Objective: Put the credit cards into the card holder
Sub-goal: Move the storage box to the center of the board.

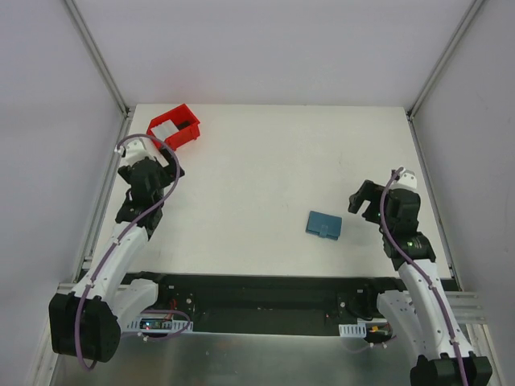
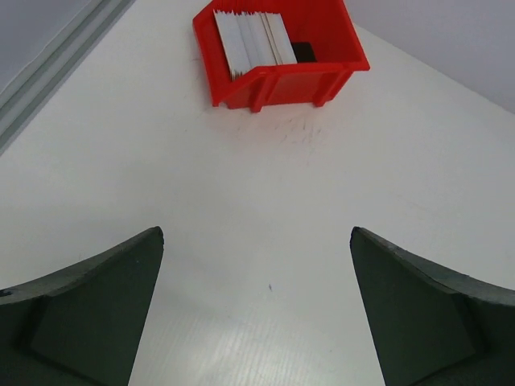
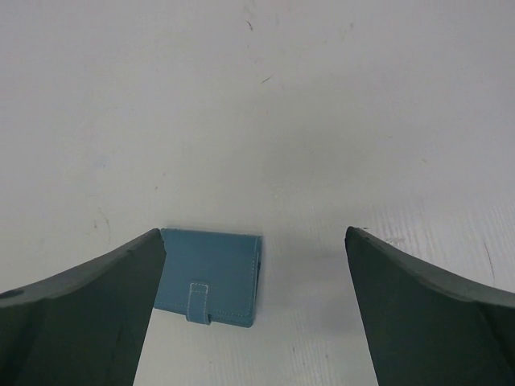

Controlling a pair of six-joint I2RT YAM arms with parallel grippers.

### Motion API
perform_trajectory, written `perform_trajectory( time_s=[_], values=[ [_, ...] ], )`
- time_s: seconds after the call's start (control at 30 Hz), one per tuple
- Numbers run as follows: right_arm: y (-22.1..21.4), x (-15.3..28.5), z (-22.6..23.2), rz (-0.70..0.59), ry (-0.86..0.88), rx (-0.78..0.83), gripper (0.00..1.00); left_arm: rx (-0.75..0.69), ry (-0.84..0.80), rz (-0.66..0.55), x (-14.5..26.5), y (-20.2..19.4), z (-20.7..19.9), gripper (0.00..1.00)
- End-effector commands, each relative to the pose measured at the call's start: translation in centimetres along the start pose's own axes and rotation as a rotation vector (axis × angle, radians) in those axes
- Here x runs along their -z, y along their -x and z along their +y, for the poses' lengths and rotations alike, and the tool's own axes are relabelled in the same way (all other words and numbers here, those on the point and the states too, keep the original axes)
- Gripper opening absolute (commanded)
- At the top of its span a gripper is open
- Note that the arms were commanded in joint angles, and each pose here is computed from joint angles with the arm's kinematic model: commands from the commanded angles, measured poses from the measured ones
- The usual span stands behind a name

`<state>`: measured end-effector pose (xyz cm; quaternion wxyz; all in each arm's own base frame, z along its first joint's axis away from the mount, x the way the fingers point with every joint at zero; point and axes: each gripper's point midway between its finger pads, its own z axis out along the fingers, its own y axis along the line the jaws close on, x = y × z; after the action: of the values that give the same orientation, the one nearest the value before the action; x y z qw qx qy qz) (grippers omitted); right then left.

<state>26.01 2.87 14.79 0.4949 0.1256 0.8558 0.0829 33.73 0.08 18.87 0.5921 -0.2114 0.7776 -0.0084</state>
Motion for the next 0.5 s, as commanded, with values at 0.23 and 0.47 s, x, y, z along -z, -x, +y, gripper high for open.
perform_trajectory(
  time_s=[0.23,0.47],
  values=[
    [1.4,1.1,1.8,0.0,0.069,-0.011,0.96,0.148,-0.112,0.061,1.1,2.0,-3.1,0.99],
    [0.4,1.2,2.6,0.113,0.107,0.035,0.96,-0.018,-0.269,0.114,0.0,3.8,-6.8,0.99]
  ],
)
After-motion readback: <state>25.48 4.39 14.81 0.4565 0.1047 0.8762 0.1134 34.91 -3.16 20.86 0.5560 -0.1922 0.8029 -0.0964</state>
